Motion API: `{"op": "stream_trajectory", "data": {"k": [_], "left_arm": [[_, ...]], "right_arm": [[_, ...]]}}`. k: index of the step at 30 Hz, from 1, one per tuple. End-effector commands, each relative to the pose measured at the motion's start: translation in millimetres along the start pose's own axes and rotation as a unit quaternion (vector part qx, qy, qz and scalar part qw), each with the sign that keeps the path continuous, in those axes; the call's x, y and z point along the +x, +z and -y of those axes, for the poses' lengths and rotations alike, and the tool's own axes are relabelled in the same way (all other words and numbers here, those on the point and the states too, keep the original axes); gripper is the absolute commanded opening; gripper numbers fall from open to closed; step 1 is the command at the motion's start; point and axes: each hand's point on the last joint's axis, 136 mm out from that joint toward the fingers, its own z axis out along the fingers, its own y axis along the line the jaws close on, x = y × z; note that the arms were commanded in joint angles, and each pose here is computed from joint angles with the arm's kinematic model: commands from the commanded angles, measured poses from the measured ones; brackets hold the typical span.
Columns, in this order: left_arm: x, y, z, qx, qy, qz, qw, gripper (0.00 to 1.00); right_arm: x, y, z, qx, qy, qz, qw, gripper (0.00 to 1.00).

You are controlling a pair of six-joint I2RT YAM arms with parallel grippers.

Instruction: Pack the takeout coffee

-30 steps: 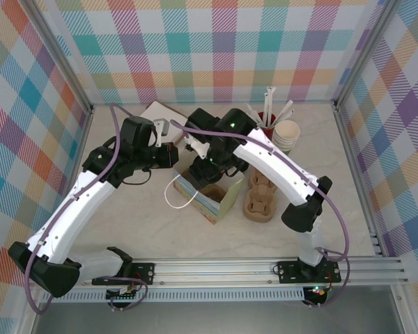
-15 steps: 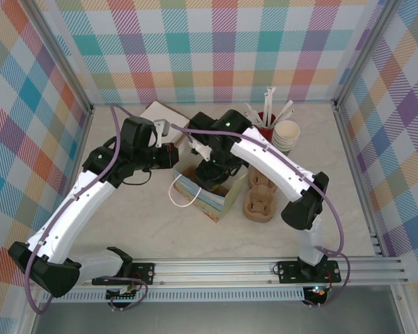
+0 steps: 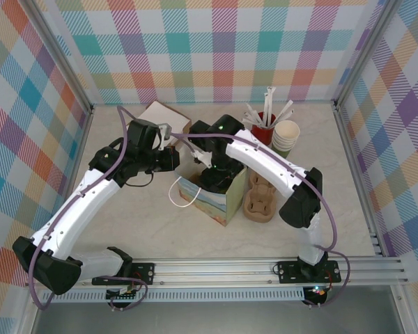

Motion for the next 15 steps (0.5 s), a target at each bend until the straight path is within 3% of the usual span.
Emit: {"op": "stream_trajectory", "data": {"k": [1, 15], "left_arm": [[3.5, 1.9, -6.5, -0.011, -0.013, -0.003, 1.0, 0.08], [3.5, 2.0, -6.4, -0.01, -0.012, -0.003, 1.0, 0.09]], "right_arm": [[14.6, -0.7, 1.6, -0.005, -0.014, -0.025, 1.0, 0.75], [7.7, 17.0, 6.3, 0.003, -0.027, -0.03, 0.999, 0.75]]}}
